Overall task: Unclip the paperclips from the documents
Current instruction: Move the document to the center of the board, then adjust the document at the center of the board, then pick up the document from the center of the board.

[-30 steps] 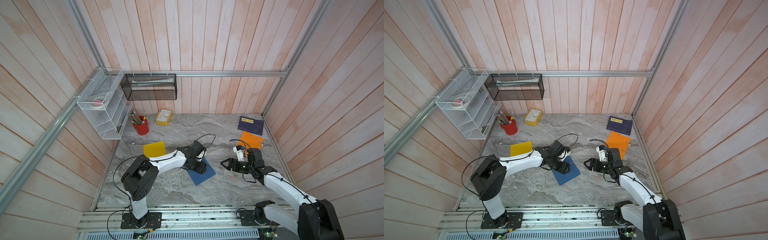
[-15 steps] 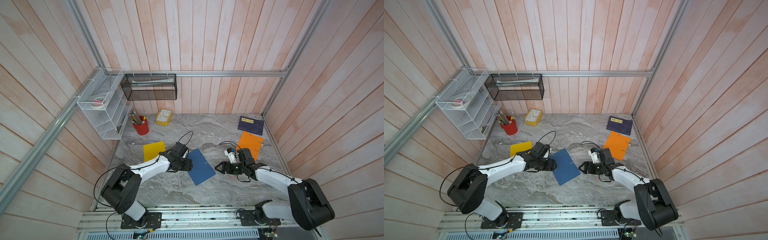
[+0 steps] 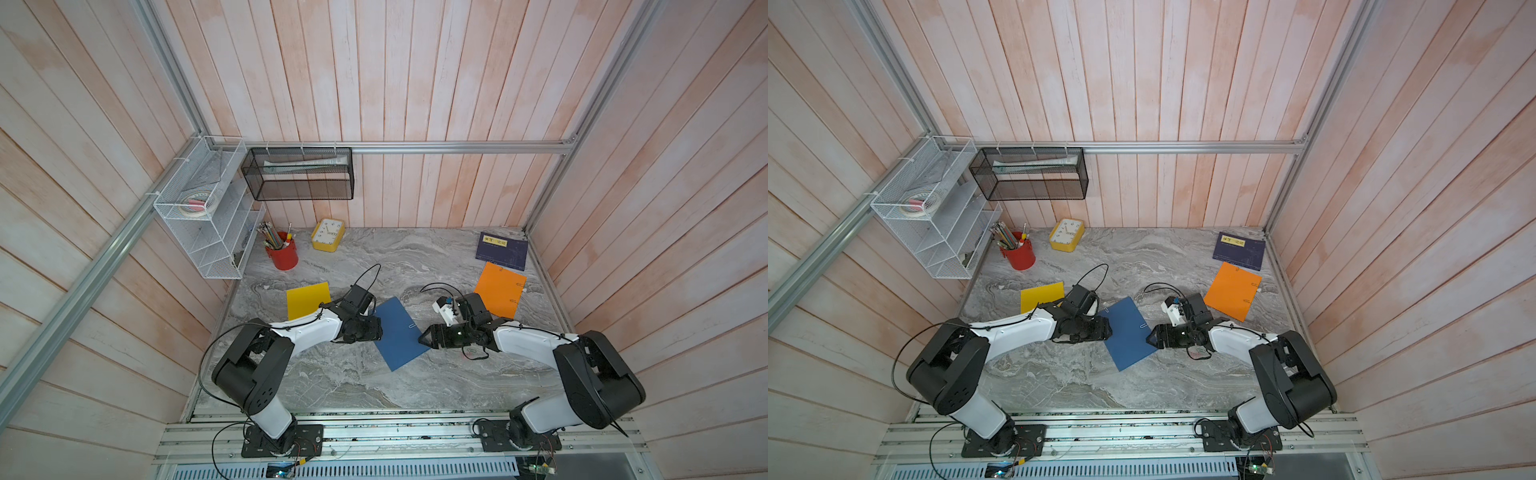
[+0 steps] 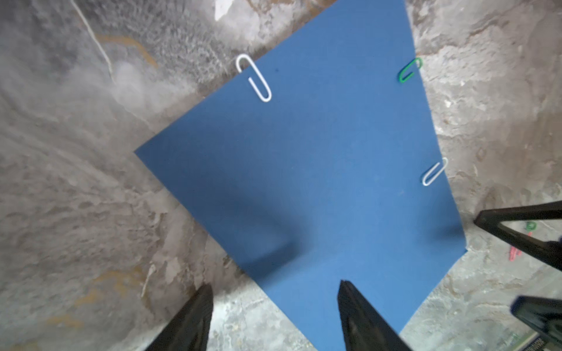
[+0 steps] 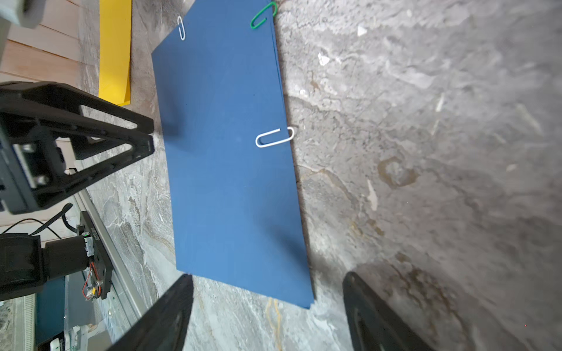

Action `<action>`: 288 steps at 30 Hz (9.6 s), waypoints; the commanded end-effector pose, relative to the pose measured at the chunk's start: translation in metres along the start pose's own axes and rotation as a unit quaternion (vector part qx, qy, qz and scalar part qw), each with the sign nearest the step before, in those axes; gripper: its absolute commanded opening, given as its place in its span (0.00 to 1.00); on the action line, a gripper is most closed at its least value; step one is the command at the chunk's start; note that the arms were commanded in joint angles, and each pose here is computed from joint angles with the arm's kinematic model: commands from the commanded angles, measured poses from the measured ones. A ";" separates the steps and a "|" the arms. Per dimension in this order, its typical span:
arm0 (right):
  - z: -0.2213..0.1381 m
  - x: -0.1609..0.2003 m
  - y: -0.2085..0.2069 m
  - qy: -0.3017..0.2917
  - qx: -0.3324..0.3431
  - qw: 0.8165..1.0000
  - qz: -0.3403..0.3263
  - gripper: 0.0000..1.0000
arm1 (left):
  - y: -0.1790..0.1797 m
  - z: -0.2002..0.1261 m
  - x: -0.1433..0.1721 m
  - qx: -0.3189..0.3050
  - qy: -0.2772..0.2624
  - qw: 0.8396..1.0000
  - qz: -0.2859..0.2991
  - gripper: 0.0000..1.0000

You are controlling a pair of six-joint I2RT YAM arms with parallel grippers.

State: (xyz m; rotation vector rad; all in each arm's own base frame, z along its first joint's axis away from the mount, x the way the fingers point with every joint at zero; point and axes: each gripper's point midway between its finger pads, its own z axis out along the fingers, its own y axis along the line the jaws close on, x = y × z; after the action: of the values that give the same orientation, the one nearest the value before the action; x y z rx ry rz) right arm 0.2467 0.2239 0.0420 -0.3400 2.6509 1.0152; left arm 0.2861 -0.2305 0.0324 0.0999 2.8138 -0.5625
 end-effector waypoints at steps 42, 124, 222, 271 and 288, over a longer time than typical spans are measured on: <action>-0.007 -0.039 -0.003 -0.005 -0.007 1.000 0.019 0.72 | -0.008 0.013 -0.062 0.020 -0.021 0.999 0.046 0.66; 0.031 -0.028 -0.018 0.086 0.039 0.995 0.032 0.73 | -0.011 0.011 -0.041 0.049 0.016 0.999 -0.002 0.62; 0.000 -0.025 0.060 0.029 -0.162 0.986 0.024 0.27 | -0.046 -0.049 -0.056 0.165 -0.057 0.985 0.002 0.63; -0.008 -0.016 0.105 0.058 -0.236 0.970 -0.014 0.26 | -0.093 -0.091 -0.086 0.313 -0.111 0.942 0.051 0.41; -0.010 -0.013 0.107 0.066 -0.243 0.968 -0.023 0.26 | -0.100 -0.098 -0.077 0.340 -0.103 0.932 0.071 0.22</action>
State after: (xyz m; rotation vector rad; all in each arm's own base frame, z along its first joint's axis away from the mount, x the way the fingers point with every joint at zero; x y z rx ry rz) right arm 0.2242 0.2919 0.1131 -0.5357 2.4790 1.6444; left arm 0.3299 -0.2835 0.1774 0.2948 2.2891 -1.3549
